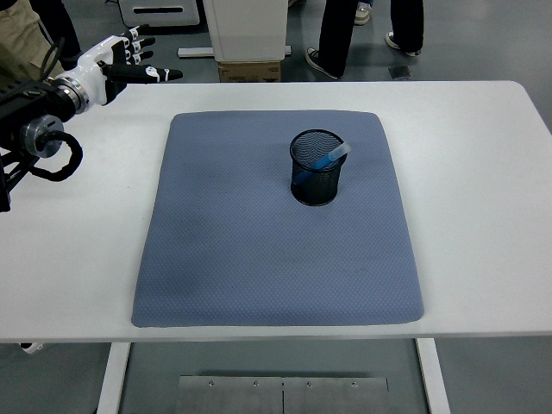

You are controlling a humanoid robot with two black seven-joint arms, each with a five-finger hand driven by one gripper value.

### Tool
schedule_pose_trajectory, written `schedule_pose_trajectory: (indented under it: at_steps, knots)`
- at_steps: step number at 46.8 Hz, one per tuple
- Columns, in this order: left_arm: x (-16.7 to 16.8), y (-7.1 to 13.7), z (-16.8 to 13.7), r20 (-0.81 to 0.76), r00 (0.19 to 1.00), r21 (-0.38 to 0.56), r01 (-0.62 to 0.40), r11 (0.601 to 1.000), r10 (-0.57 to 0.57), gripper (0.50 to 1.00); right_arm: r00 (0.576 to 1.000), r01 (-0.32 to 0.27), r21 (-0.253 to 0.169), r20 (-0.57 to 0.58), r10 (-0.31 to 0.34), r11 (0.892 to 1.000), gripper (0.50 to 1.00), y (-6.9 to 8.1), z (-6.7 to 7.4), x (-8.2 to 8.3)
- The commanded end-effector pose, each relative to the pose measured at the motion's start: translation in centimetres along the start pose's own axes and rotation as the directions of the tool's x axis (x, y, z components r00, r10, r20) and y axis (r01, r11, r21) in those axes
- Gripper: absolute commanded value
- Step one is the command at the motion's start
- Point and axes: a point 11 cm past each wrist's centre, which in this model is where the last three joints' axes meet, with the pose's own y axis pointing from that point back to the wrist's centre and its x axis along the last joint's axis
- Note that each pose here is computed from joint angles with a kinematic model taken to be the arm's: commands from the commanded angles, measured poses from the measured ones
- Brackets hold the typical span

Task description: Left hand places marker in pen holder

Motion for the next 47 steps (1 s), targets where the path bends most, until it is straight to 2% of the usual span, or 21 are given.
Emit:
schedule_pose_trajectory:
  at_steps: [1,4,14,32,47]
  knots:
    - [2.1,0.9,-1.2,-0.047,0.998,0.007,-0.046,0.999,0.046,1.000,1.000,0.000,0.000,0.000,0.000,1.000,1.000,0.0,0.0,0.0]
    - [3.1,1.6,-2.5,-0.088,0.994,0.007,-0.070,0.998,0.070,1.000,1.000,0.000,0.000,0.000,0.000,1.000,1.000,0.0,0.0,0.0]
    - [5.2,3.2,-4.6,-0.240,0.961,-0.110,-0.169,0.979,0.139,1.000,1.000,0.000,0.000,0.000,0.000,1.000,1.000,0.0,0.0,0.0]
    - [4.7,3.9,-7.7,-0.282,0.951,-0.074,-0.151,0.986,0.124,1.000,1.000,0.000,0.000,0.000,0.000,1.000,1.000,0.0,0.0,0.0]
    - [5.5,5.3,-10.2,-0.285,0.947,-0.073,-0.175,0.982,0.148,1.000,1.000,0.002,0.000,-0.003,-0.002,1.000,1.000,0.0,0.0,-0.1]
